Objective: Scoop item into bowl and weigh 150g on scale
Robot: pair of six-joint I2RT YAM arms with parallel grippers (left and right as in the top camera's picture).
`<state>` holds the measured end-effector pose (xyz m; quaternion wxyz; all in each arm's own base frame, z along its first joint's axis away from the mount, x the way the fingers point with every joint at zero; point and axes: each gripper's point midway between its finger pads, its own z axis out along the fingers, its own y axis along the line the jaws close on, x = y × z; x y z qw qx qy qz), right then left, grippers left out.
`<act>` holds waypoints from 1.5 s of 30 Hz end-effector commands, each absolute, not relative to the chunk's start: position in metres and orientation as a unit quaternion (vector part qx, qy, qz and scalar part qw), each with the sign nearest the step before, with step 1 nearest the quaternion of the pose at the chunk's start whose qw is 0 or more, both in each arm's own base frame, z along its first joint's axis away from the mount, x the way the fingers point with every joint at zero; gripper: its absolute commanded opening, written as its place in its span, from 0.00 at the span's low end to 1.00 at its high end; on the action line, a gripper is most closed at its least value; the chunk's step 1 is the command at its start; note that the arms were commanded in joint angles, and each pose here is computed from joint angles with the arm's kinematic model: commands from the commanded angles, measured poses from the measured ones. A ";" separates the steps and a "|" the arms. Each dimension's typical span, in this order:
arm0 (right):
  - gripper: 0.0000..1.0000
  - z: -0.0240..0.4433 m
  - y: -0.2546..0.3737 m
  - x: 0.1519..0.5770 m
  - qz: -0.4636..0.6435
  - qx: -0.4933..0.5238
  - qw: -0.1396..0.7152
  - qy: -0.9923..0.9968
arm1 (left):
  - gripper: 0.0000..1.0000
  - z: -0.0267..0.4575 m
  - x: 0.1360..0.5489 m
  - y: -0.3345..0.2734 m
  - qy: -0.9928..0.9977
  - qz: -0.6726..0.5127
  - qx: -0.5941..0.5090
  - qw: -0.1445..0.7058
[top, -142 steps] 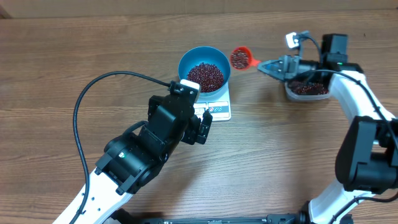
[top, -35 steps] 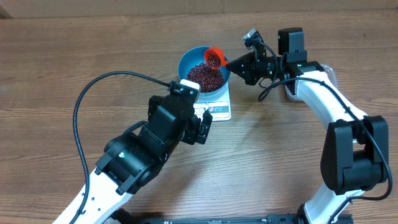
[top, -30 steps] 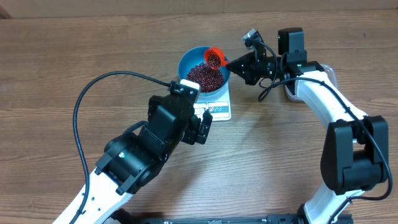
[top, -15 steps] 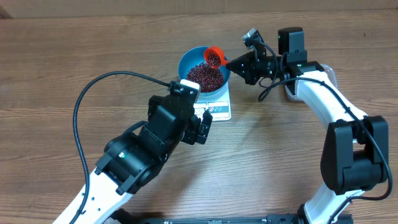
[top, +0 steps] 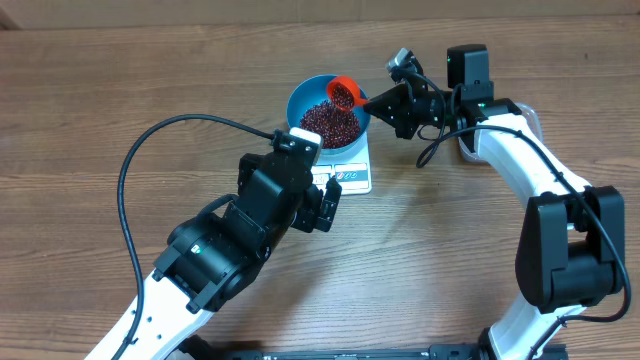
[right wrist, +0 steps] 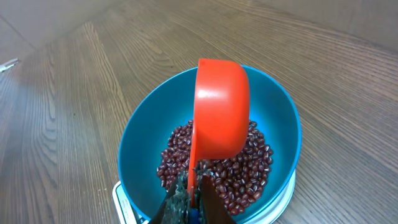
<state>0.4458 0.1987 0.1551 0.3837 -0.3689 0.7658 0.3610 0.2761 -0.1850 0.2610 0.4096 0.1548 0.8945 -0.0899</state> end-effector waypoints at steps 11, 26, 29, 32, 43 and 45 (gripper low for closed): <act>0.04 0.149 0.204 0.446 0.350 -0.376 0.381 0.769 | 0.99 0.266 0.280 -0.185 0.894 -0.096 0.142 0.413; 0.04 0.152 0.210 0.444 0.355 -0.384 0.383 0.761 | 0.99 0.266 0.280 -0.185 0.894 -0.096 0.142 0.413; 0.04 0.150 0.210 0.446 0.347 -0.384 0.383 0.765 | 0.99 0.266 0.280 -0.185 0.894 -0.096 0.142 0.413; 0.04 0.150 0.212 0.444 0.351 -0.385 0.382 0.763 | 0.99 0.266 0.280 -0.185 0.894 -0.096 0.142 0.413; 0.04 0.150 0.212 0.444 0.351 -0.385 0.383 0.763 | 0.99 0.266 0.280 -0.185 0.894 -0.096 0.142 0.413; 0.04 0.150 0.212 0.444 0.351 -0.385 0.383 0.763 | 1.00 0.266 0.280 -0.185 0.894 -0.096 0.142 0.413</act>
